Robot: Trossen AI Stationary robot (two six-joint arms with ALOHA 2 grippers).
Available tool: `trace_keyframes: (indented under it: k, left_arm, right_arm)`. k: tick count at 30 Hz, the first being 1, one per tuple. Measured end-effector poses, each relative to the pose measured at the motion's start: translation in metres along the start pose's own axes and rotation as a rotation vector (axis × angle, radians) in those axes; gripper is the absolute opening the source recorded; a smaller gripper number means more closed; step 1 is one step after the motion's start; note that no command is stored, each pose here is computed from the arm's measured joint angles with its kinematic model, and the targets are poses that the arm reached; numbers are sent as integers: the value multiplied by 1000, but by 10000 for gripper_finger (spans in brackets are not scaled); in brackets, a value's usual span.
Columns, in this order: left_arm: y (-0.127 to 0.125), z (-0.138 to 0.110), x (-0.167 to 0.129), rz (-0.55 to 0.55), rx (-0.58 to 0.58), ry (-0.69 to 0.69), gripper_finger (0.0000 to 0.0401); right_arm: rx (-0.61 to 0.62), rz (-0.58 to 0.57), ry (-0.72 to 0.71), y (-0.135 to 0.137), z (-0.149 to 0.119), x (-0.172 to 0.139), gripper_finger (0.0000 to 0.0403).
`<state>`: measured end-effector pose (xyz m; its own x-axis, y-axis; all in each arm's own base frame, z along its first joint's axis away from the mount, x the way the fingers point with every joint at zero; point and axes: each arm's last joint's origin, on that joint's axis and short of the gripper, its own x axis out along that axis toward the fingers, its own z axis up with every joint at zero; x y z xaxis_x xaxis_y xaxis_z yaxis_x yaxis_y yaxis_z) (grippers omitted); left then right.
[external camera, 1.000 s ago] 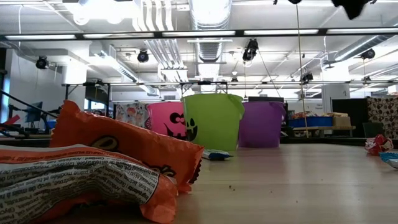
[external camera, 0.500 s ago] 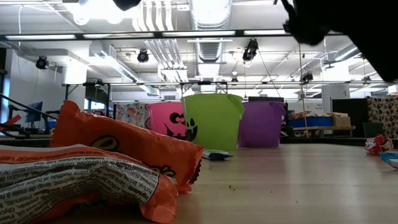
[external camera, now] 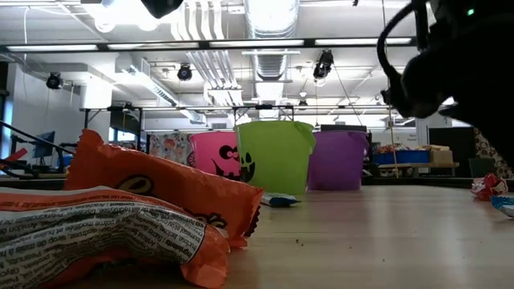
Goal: Sort candy
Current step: Put the blue candy into the violet bin
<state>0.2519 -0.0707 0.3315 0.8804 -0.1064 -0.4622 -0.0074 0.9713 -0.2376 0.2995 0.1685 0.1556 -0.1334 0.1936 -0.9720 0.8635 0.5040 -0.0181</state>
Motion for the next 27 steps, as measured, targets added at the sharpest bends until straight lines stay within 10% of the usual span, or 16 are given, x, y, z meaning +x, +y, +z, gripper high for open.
trace_keyframes:
  k: [27]
  left_arm:
    - [0, -4, 11, 33, 4, 26, 125]
  right_arm:
    - [-93, 147, -29, 7, 4, 12, 43]
